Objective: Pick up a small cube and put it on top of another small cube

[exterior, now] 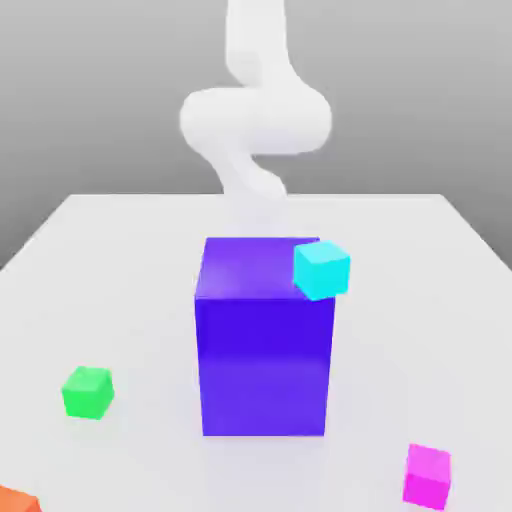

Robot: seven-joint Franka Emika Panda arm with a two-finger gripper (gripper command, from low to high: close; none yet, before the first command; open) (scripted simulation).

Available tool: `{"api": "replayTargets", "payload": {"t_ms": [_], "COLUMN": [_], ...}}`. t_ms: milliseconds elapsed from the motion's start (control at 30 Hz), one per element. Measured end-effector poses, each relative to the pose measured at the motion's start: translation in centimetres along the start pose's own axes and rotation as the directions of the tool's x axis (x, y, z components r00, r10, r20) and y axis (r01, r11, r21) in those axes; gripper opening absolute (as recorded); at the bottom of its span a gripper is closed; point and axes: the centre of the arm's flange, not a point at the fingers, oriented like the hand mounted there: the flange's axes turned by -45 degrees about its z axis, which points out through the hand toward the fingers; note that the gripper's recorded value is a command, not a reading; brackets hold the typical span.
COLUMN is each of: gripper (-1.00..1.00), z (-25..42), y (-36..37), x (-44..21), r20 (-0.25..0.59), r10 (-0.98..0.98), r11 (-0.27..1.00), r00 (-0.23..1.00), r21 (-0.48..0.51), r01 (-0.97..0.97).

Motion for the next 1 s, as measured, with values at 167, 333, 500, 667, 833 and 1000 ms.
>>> {"api": "replayTargets", "payload": {"t_ms": [167,333,500,667,833,1000], "gripper": [0.0,0.0,0.0,0.0,0.0,0.0], "z": [9.7,18.6,26.7,33.5,39.4,44.3], "y": [-2.8,-6.4,-10.5,-15.3,-17.6,-19.0], "x": [-0.5,-2.9,-7.1,-13.1,-19.9,-26.3], "r20": [0.118,0.201,0.254,0.269,0.274,0.258], "r10": [-0.19,-0.378,-0.559,-0.732,-0.853,-0.915], "r11": [0.978,0.915,0.815,0.668,0.518,0.403], "r00": [0.975,0.904,0.789,0.626,0.445,0.309], "r21": [0.114,0.23,0.346,0.464,0.558,0.615], "r01": [0.176,0.332,0.465,0.581,0.649,0.678]}}
